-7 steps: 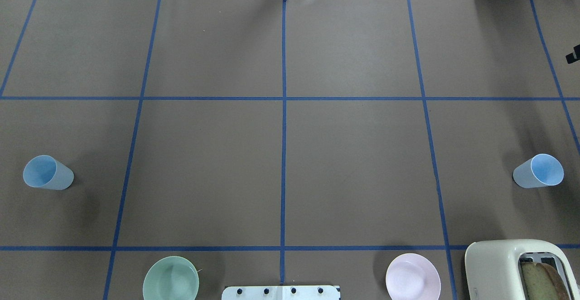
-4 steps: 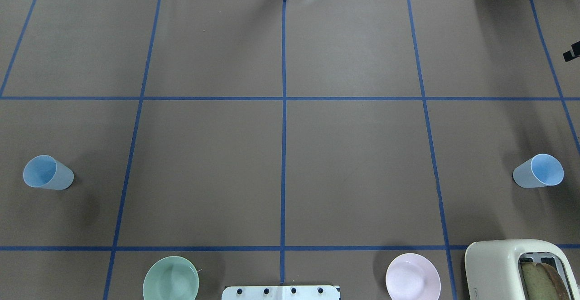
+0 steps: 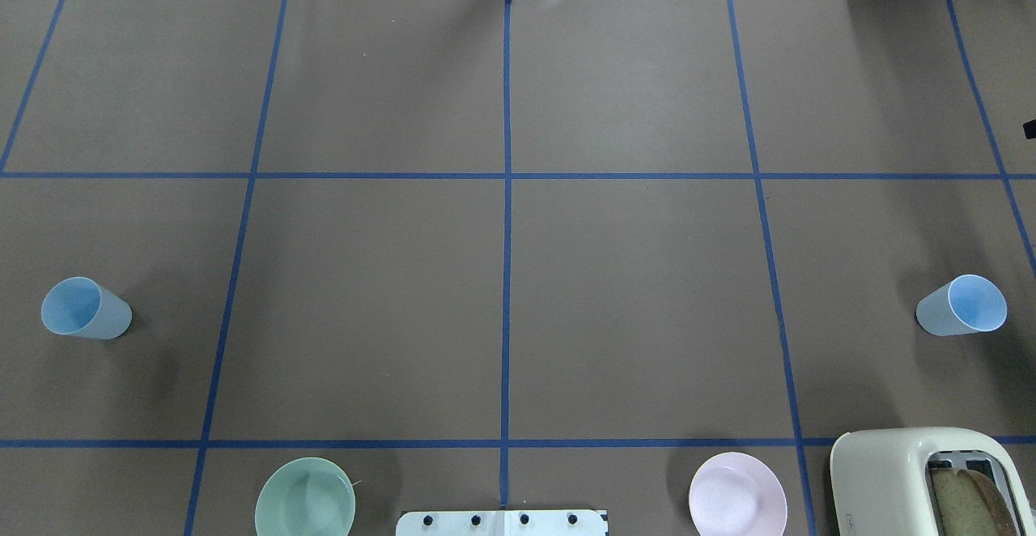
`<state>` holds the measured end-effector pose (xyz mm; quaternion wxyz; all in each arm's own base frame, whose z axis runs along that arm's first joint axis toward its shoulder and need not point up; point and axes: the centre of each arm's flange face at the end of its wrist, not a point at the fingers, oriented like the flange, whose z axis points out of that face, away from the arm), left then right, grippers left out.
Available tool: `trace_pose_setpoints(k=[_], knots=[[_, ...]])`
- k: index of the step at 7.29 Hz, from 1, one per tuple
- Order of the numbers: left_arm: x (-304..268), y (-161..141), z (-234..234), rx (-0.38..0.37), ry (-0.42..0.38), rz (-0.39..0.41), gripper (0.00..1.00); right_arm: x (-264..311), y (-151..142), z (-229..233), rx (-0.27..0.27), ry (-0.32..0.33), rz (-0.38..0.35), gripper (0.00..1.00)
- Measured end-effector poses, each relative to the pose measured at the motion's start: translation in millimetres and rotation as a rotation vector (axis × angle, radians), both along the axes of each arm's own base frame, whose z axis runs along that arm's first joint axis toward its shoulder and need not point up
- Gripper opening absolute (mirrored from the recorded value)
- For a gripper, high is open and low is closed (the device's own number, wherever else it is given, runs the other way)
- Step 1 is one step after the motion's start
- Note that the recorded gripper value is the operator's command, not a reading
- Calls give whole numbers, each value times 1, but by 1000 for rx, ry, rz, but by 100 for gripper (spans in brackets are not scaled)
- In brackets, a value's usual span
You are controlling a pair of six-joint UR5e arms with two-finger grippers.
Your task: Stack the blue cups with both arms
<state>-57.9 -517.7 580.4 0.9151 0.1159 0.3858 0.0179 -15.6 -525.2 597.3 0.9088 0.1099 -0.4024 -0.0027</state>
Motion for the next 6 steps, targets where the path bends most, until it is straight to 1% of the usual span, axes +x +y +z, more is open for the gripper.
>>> trace_pose_setpoints(k=[1,2,4,6], knots=[[25,7,-3,-2,15,0,98,1,26,-8,-8,-11,13,100],[53,16,-1,-7,37,-6,98,-3,45,-14,-19,-18,15,100],[102,36,3,-27,86,-9,98,-26,60,-14,-52,-19,-4,100],[141,53,1,-41,125,5,98,-48,72,-9,-61,-15,-18,100]])
